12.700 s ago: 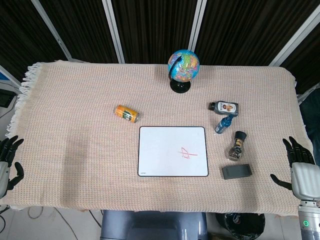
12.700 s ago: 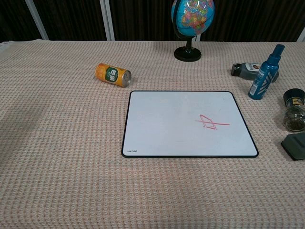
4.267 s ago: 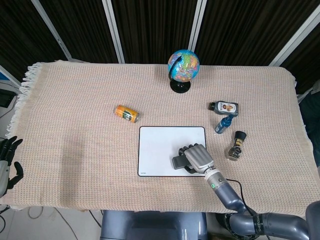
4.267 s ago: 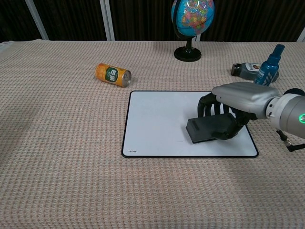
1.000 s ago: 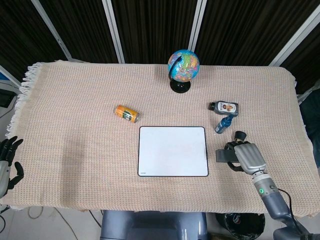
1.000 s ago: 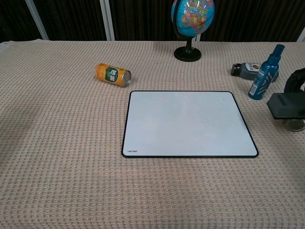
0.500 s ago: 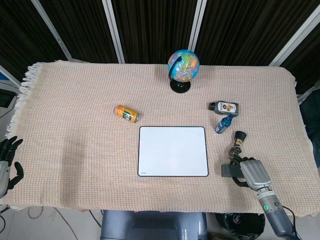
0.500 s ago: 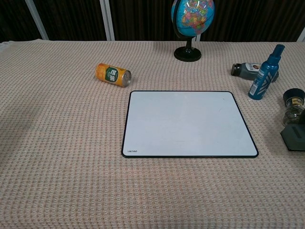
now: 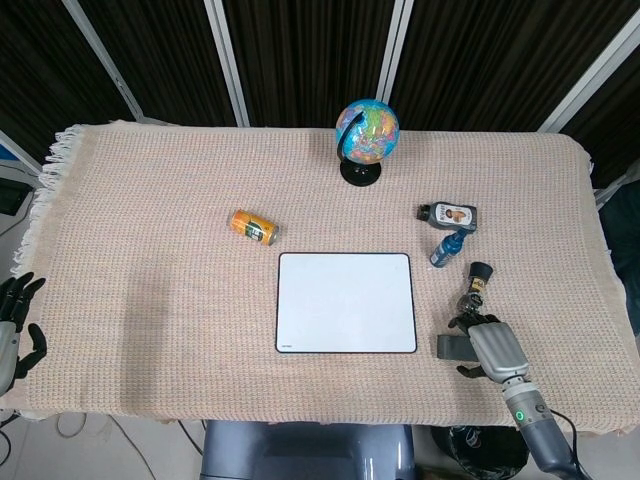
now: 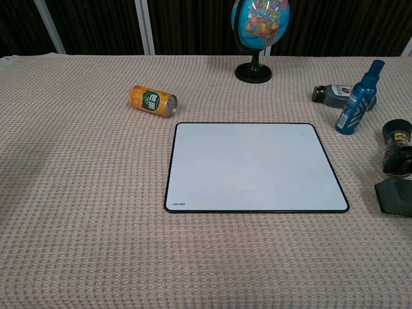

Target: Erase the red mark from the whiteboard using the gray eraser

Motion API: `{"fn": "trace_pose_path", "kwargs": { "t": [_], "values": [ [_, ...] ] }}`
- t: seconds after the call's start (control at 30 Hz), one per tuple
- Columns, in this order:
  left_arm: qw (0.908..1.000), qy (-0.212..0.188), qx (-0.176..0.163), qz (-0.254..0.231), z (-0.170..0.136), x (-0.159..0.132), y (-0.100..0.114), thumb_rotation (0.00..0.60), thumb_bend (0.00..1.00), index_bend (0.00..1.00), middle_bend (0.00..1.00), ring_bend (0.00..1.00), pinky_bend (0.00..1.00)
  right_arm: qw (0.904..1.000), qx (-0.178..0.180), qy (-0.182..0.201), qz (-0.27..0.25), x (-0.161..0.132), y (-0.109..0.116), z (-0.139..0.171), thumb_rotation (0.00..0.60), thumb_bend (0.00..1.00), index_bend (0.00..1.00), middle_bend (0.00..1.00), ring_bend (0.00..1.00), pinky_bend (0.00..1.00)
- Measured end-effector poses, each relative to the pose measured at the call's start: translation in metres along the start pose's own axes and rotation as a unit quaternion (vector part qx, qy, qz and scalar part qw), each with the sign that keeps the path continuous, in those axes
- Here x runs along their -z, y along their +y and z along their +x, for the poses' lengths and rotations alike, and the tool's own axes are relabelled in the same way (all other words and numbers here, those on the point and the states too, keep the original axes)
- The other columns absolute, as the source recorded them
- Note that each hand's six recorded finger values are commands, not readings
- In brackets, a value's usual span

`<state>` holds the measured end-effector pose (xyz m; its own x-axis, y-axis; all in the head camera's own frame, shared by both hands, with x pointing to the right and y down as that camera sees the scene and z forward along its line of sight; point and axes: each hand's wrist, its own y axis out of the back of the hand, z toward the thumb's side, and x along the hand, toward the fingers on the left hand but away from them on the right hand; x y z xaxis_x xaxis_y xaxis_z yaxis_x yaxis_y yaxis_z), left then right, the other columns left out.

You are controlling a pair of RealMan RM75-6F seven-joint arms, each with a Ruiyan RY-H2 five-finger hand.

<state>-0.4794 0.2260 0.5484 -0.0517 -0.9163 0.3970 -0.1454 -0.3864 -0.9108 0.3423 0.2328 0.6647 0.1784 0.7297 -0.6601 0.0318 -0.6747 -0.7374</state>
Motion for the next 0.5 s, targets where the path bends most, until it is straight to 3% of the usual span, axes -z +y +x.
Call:
{"fn": "trace_pose_path", "kwargs": {
  "t": [0.23,0.5],
  "values": [
    [1.0000,0.002,0.001,0.001,0.000,0.000,0.000,0.600,0.73,0.11,0.05,0.00,0.00,1.0000,0.002,0.003,0.005,-0.003,0.015,0.002,0.600,0.06,0.15,0.13,0.17,0.23],
    [1.0000,0.001,0.000,0.001,-0.001,0.000,0.000,0.600,0.73,0.11,0.05,0.00,0.00,0.9979,0.064,-0.011,0.001,0.003,0.070,0.016,0.600,0.06,0.11,0.11,0.17,0.22]
  ]
}}
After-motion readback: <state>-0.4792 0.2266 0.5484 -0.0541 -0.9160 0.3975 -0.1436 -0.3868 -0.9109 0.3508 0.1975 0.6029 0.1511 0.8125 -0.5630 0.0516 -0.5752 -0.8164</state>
